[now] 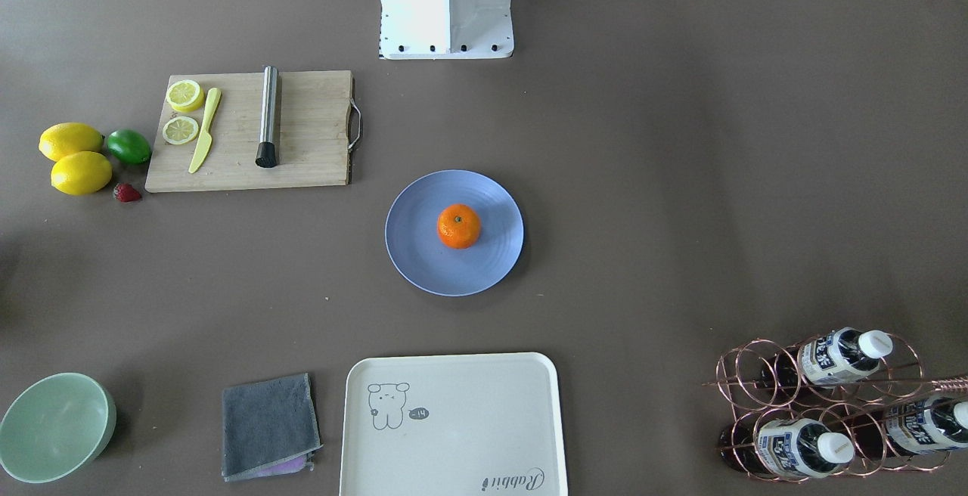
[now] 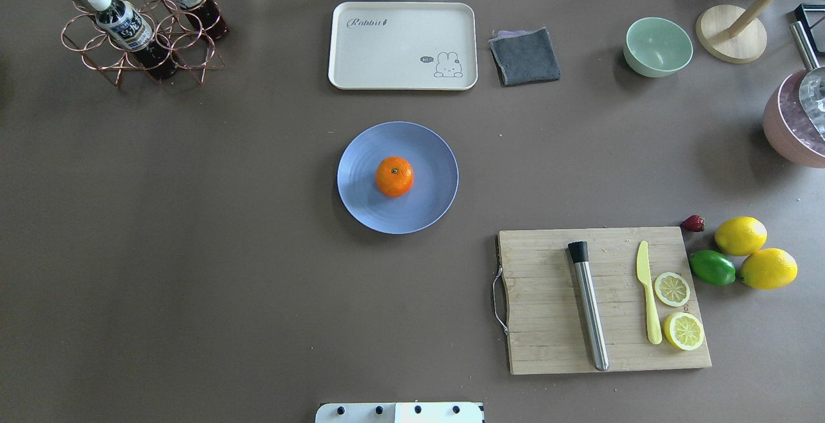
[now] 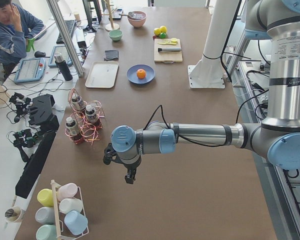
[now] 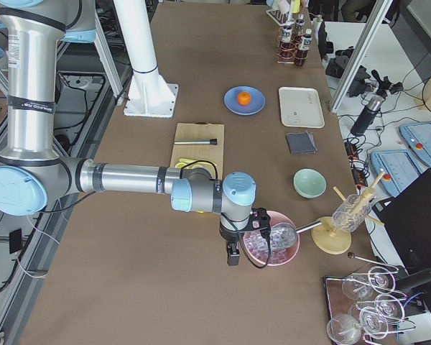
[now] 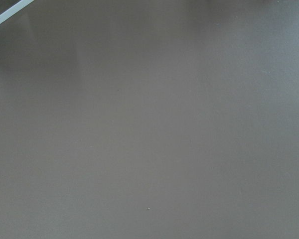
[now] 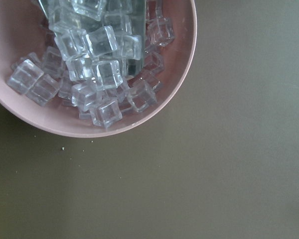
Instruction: Pick orange to plate
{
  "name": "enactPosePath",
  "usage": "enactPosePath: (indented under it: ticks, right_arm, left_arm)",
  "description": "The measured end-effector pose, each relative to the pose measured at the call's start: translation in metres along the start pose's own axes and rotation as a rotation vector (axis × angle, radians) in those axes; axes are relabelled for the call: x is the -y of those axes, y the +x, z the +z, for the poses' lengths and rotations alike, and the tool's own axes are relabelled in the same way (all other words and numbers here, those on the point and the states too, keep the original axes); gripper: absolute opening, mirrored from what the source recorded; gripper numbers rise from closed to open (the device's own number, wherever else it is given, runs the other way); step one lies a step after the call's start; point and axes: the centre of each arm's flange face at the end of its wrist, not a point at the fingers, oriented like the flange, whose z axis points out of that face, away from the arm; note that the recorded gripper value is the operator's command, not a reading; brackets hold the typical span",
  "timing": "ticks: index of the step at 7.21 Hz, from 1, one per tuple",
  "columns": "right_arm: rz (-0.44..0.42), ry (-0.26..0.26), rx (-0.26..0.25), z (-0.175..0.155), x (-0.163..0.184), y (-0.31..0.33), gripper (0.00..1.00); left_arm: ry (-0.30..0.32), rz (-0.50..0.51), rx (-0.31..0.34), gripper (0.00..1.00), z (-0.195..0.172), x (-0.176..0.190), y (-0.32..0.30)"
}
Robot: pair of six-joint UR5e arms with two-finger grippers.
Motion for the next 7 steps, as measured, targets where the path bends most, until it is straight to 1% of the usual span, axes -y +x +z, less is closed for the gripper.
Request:
enactPosePath:
  ticks: [2,5,7]
  right_arm:
    - [0.0,0.003,0.001,-0.001,-0.001,0.0,1.0]
    - [0.0,0.006,0.005,-0.002,-0.001,-0.001,1.0]
    - [0.001,0.007,0.026,-0.002,-0.001,-0.003,1.0]
  left_arm:
    - [0.005,-0.002,0.003,0.98,-0.002,-0.001,-0.001]
    - [0.039,-0.019,0.01,0.98,-0.018,-0.005,-0.009]
    - [0.045,-0.023,0.012,0.98,-0.021,-0.006,-0.011]
